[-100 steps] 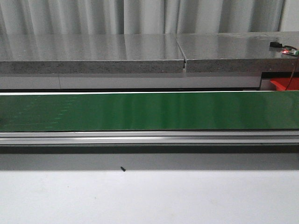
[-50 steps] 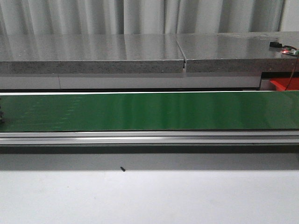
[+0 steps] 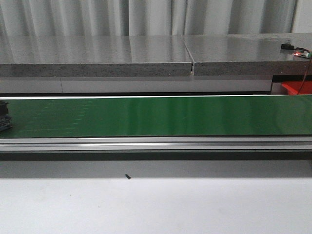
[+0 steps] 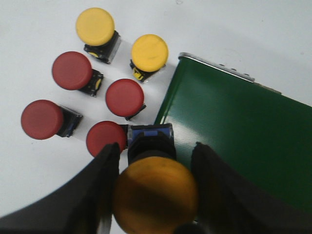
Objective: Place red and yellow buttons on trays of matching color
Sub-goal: 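Set the second yellow button on the belt and release it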
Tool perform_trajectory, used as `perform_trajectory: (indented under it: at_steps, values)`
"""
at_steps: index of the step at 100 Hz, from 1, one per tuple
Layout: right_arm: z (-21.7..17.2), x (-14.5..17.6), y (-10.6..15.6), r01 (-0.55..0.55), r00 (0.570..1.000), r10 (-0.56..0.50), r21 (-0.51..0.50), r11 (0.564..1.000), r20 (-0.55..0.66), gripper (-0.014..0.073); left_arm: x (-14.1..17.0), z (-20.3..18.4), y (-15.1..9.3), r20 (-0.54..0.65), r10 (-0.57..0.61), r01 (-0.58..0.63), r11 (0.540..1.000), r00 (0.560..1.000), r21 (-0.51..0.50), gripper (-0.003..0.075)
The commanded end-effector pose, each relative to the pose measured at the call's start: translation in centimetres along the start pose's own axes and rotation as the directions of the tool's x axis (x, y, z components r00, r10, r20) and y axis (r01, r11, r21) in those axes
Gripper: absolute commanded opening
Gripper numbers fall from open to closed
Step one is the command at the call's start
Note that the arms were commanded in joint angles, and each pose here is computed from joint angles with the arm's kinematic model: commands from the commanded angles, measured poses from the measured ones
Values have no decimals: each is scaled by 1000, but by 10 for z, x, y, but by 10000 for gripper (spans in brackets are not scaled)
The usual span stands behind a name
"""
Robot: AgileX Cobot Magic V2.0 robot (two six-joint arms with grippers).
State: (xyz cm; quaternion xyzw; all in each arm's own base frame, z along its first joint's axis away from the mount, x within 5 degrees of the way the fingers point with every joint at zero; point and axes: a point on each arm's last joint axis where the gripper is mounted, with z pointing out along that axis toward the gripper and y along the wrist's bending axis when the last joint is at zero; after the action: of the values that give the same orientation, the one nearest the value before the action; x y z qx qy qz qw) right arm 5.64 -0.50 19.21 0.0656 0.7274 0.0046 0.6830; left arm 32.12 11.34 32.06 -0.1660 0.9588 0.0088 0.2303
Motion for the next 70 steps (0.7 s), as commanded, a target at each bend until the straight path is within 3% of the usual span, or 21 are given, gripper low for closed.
perform_trajectory:
  at_steps: [1,15,48,70]
  values:
    - [-3,-13,1,7,993,-6,-9,1000,120,-66,-8,-26,-11,122,19,-22,1000,992,20,104]
    - [-3,-13,1,7,993,-6,-9,1000,120,-66,-7,-17,-16,118,30,-33,999,993,30,104]
    - [-3,-13,1,7,993,-6,-9,1000,120,-66,-2,25,-16,-16,10,-9,999,1000,50,105]
    - [-3,-13,1,7,993,-6,-9,1000,120,-66,0,43,-18,-73,-11,16,997,997,75,148]
